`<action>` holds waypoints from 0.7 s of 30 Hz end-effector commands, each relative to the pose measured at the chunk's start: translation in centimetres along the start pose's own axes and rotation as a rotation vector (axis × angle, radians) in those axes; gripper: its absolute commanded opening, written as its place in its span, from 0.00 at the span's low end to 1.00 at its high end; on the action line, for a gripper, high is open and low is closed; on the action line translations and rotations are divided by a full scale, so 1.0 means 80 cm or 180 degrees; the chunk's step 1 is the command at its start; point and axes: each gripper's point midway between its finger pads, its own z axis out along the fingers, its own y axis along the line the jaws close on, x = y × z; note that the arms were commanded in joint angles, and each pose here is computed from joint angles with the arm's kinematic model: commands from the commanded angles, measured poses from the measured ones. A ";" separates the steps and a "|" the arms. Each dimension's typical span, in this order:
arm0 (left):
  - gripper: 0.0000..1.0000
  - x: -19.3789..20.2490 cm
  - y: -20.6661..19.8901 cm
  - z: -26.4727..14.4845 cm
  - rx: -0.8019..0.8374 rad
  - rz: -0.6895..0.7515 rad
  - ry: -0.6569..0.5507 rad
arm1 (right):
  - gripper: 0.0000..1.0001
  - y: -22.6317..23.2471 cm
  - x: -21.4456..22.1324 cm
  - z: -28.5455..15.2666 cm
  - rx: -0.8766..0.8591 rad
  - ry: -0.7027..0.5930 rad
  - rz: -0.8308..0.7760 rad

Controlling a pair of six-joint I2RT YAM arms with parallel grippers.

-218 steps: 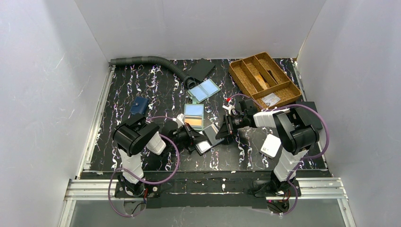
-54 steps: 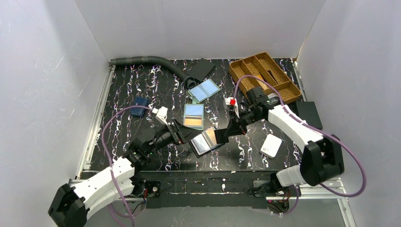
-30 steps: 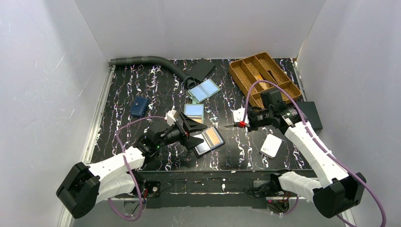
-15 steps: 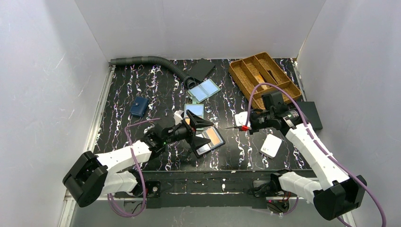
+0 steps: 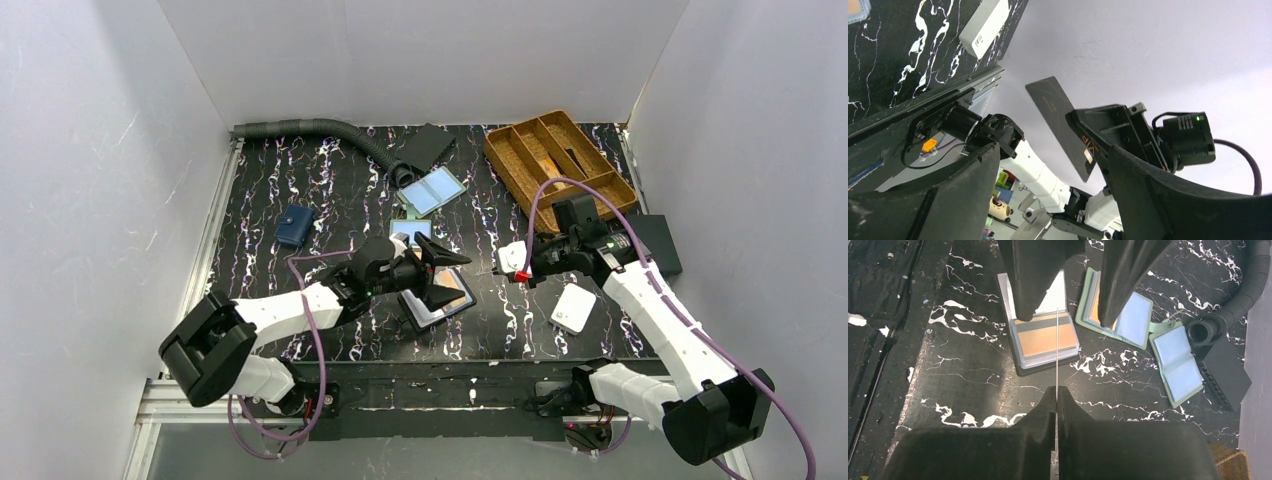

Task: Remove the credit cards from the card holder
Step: Place the credit card in the storage box.

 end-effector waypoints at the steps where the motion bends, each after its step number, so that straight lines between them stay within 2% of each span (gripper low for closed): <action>1: 0.77 0.006 -0.025 0.014 0.0103 -0.0071 0.0058 | 0.01 0.005 -0.003 0.005 -0.0068 -0.0122 -0.0063; 4: 0.73 0.013 -0.026 0.025 0.0086 -0.0122 0.0126 | 0.01 0.004 0.001 0.007 -0.0057 -0.0095 -0.0082; 14: 0.43 0.021 -0.028 0.048 0.0108 -0.0289 0.0292 | 0.01 0.002 0.011 0.010 -0.0040 -0.0034 -0.0112; 19: 0.16 0.024 -0.030 0.052 0.0180 -0.0302 0.0355 | 0.01 0.010 0.011 0.011 -0.0109 -0.0066 -0.0156; 21: 0.03 0.024 -0.031 0.052 0.0231 -0.0319 0.0375 | 0.05 0.015 0.009 0.012 -0.0155 -0.0097 -0.0188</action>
